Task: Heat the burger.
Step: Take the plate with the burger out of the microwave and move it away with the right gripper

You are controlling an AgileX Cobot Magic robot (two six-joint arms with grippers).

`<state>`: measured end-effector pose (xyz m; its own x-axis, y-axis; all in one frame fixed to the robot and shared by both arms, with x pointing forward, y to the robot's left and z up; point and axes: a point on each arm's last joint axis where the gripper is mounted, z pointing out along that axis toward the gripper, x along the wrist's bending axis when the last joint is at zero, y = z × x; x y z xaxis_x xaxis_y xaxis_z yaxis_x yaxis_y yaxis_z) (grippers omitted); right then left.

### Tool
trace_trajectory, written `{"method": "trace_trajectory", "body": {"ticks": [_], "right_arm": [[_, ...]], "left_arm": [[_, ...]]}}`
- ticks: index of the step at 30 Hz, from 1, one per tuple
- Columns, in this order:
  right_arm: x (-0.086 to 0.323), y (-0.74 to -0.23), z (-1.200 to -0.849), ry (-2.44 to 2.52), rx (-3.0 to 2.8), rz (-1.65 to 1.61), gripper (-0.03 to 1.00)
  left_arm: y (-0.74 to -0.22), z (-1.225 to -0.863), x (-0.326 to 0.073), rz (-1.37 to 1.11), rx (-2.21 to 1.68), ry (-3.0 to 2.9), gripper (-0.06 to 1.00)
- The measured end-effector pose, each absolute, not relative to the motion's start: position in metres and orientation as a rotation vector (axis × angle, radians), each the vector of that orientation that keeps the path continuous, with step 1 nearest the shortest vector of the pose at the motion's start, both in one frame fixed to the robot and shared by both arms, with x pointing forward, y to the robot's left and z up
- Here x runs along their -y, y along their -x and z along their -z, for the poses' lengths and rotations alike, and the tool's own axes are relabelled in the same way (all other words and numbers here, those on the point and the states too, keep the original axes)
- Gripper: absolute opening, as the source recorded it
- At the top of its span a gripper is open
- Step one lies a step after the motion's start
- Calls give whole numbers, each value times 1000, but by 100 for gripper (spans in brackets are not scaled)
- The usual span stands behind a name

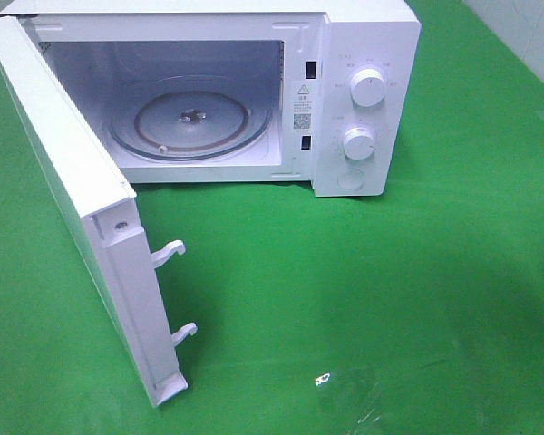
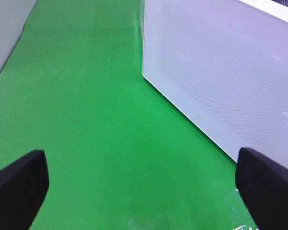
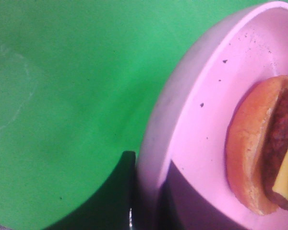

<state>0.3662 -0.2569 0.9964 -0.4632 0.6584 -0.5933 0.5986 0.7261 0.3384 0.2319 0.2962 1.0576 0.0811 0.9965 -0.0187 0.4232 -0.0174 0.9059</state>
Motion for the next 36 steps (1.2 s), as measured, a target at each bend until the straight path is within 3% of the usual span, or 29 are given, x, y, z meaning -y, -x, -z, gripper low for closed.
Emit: {"method": "trace_trajectory", "body": {"ticks": [18, 36], "right_arm": [[224, -410, -975, -1312, -2065, 59, 8], [204, -436, -915, -1455, -2045, 240, 8]], "left_arm": [[-232, -1058, -296, -906, -1456, -1560, 98], [-232, -1058, -296, -906, -1456, -1560, 98]]}}
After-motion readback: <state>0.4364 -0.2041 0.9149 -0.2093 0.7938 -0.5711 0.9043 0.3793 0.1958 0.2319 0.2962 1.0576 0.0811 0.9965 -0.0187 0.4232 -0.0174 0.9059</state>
